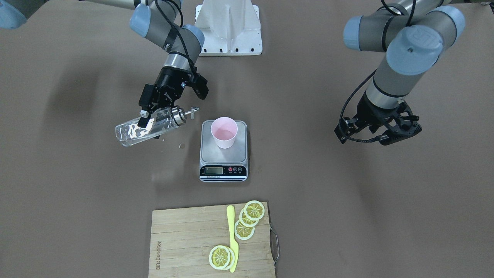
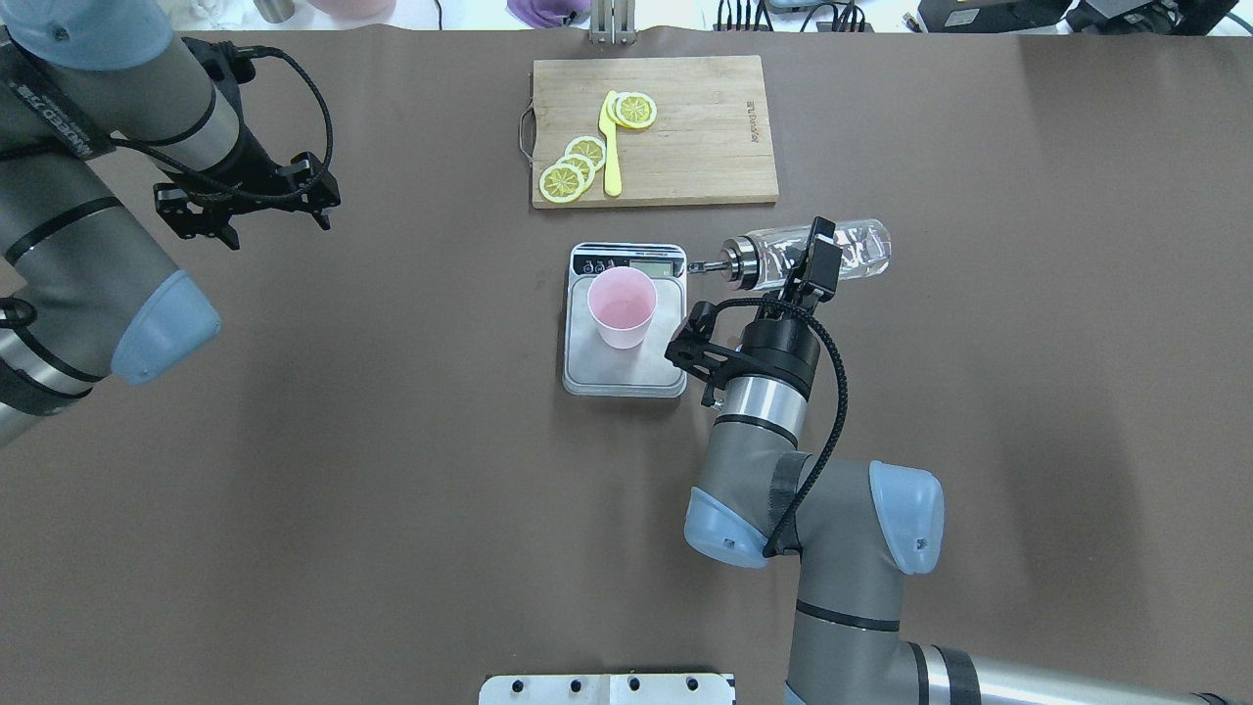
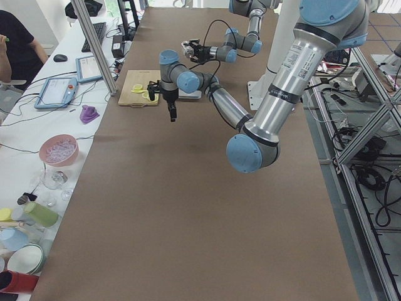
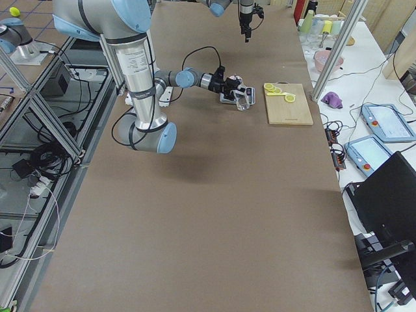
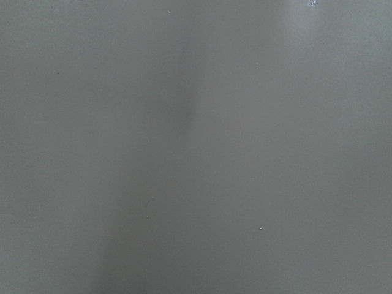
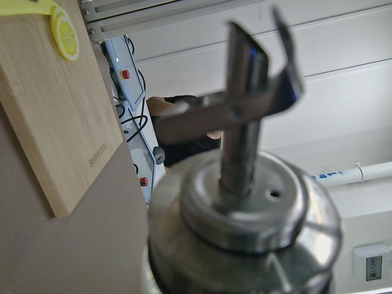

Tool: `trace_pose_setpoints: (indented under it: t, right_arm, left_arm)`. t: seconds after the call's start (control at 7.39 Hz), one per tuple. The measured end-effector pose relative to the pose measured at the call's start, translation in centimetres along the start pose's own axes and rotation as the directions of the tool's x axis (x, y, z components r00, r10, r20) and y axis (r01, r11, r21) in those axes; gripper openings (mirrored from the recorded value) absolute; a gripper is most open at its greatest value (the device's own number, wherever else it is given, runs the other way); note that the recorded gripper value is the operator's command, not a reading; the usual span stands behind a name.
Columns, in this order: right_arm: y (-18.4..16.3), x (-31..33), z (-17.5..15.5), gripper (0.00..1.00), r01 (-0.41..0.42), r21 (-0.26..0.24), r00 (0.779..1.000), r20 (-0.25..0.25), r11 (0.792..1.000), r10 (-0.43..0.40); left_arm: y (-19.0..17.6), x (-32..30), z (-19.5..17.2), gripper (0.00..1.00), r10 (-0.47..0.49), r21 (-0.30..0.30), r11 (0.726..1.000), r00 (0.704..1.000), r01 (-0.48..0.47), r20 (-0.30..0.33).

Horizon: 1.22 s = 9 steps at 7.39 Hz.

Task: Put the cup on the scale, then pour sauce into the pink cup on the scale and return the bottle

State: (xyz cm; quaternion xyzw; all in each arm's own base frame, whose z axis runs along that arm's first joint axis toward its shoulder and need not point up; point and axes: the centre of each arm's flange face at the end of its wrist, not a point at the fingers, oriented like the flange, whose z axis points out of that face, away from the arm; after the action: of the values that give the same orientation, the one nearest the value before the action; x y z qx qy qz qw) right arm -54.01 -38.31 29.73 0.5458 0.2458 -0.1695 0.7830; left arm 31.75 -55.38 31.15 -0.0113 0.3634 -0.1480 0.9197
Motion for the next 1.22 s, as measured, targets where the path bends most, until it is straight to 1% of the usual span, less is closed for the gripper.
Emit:
trace_pose_setpoints:
  t: [0.27,0.54,0.95,1.22]
  right_arm:
    - [0.0,-0.8,0.4,0.00,0.045,0.015,0.998,-0.038,0.999,-0.044]
    - [-0.1,-0.7,1.0,0.00,0.081,0.042,0.993,-0.095,0.996,-0.076]
    - [-0.6,-1.0,1.5,0.00,0.108,0.082,0.983,-0.158,0.991,-0.094]
    - [-1.3,-1.1,1.5,0.00,0.112,0.100,0.979,-0.179,0.989,-0.092]
  left_arm:
    - [-0.1,-0.1,-0.1,0.99,-0.002,0.002,1.000,1.000,0.002,-0.001]
    - [-0.2,-0.3,0.1,0.99,-0.006,0.000,1.000,1.000,0.006,0.001]
    - [-1.1,-1.4,-0.1,0.99,-0.010,-0.007,1.000,1.000,0.010,0.000]
    - [-2.3,-3.0,-0.1,0.99,-0.002,-0.024,1.000,1.000,0.002,0.001]
